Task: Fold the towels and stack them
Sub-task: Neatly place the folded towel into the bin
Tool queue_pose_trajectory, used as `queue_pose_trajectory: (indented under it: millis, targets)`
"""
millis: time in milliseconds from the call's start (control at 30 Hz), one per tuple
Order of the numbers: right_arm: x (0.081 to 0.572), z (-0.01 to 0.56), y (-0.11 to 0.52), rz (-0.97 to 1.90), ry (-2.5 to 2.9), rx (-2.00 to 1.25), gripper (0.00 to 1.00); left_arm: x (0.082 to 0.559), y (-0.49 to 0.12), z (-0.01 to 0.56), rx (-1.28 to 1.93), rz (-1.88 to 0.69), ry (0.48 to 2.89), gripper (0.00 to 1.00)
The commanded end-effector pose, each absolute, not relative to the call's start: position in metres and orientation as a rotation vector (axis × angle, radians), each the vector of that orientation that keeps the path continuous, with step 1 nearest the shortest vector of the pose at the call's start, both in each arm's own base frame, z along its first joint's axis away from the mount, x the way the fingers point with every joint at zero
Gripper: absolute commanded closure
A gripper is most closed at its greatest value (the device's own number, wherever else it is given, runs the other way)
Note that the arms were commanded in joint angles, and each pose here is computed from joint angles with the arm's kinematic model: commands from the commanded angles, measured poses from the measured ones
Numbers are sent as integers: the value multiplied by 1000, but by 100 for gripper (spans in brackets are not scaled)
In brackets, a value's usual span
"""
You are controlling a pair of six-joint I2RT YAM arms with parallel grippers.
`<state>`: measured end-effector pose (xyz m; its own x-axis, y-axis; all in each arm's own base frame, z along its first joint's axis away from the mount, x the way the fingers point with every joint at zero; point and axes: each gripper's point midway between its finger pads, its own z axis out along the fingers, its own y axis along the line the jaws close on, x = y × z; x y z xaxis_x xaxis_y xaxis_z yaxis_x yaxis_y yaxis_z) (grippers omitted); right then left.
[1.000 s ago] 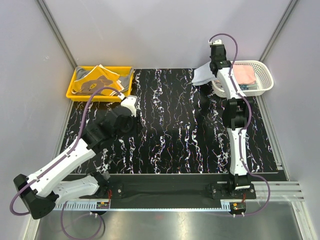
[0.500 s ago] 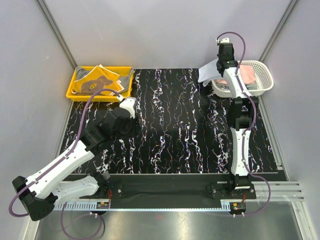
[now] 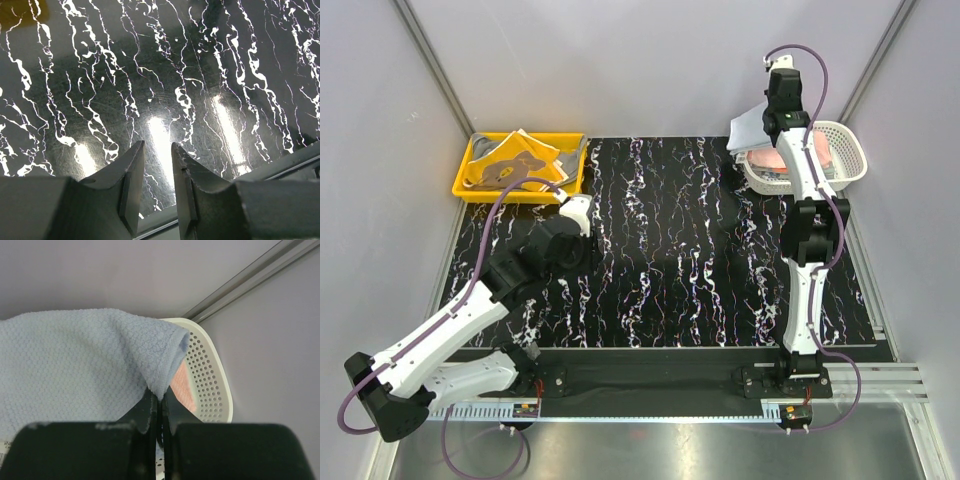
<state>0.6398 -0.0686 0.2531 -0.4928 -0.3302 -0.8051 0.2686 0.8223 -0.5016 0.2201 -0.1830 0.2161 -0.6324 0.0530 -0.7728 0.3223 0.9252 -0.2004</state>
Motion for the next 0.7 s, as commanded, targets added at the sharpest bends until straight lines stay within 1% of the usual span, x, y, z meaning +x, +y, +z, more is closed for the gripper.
queue_pose_trajectory:
  millis: [0, 233, 433, 533, 567, 667]
  targets:
    - [631, 325, -71, -706, 1807, -3, 100, 223, -188, 225, 271, -449, 2186, 67]
    - [630, 325, -80, -732, 1803, 5, 100, 222, -190, 224, 277, -459, 2189, 67]
    - [623, 333, -93, -698, 1794, 39, 100, 222, -192, 222, 281, -468, 2195, 67]
    - [624, 328, -92, -681, 1802, 42, 100, 222, -193, 222, 287, -473, 2196, 67]
    - [621, 328, -110, -696, 1804, 70, 100, 222, -193, 221, 286, -472, 2199, 67]
    - [624, 314, -115, -677, 1829, 77, 100, 222, -195, 220, 292, -474, 2204, 67]
